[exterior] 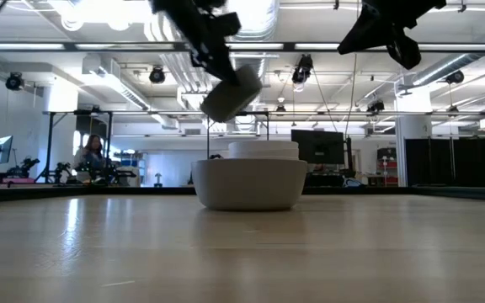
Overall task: Nest bowls inside each other
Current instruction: Stack the dark gray bowl on the stacked white bowl
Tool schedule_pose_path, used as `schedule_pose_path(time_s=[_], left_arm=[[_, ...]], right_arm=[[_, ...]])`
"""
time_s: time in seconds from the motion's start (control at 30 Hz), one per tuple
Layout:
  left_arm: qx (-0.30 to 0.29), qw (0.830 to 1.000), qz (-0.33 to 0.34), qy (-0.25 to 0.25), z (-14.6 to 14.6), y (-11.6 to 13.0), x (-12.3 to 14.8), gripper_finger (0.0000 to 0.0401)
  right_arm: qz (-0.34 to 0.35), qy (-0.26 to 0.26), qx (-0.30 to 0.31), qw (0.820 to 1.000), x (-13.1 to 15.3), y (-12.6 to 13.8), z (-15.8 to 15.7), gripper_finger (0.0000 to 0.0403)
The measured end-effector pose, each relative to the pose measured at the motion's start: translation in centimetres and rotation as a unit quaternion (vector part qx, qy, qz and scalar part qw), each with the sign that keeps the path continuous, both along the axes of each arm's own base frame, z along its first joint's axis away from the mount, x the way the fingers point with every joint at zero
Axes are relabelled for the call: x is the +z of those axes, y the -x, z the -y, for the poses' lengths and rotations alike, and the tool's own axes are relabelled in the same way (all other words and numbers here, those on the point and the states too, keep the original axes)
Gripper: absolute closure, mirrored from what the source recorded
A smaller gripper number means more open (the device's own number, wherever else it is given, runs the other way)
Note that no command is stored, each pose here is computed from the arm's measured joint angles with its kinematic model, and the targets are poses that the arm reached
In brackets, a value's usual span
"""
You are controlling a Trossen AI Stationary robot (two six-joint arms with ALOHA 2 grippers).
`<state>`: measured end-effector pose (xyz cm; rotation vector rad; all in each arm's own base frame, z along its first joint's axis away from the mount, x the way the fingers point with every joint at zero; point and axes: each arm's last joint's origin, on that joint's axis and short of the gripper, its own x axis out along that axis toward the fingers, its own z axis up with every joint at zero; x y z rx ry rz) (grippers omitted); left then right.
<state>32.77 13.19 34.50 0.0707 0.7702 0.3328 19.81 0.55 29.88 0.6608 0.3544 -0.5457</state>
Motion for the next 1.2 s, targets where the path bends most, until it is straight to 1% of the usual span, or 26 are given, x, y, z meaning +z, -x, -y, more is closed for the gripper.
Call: schedule_pose_path(time_s=[0.1, 0.27, 0.43, 0.53, 0.67, 0.9, 1.2], left_arm=[[-0.032, 0.999, -0.026, -0.005, -1.5, -2.3, -0.3, 0.0401], [-0.084, 0.992, -0.091, -0.021, -2.5, -5.6, -0.7, 0.0401], [-0.097, 0.983, -0.153, -0.023, -3.2, -7.9, -1.9, 0.0401], [-0.087, 0.977, -0.193, -0.022, -3.6, -8.6, -2.9, 0.0401], [-0.089, 0.969, -0.228, -0.011, -3.6, -9.1, -4.4, 0.0401], [-0.1, 0.965, -0.243, -0.006, -3.0, -9.9, -5.7, 0.0401], [-0.13, 0.962, -0.241, 0.0, -1.8, -10.9, -6.7, 0.0401]], right_arm=[[0.006, -0.007, -0.01, 1.0, 0.2, 0.3, 0.2, 0.0394], [-0.001, -0.01, -0.041, 0.999, 0.3, 1.4, 0.6, 0.0394], [-0.026, -0.023, -0.068, 0.997, 0.0, 2.9, 0.8, 0.0394], [-0.037, -0.034, -0.079, 0.996, -0.1, 3.8, 0.8, 0.0394], [-0.036, -0.042, -0.085, 0.995, 0.1, 4.5, 0.9, 0.0394], [-0.037, -0.039, -0.086, 0.995, 0.1, 4.6, 0.9, 0.0394], [-0.04, -0.038, -0.086, 0.995, 0.0, 4.4, 0.9, 0.0394]])
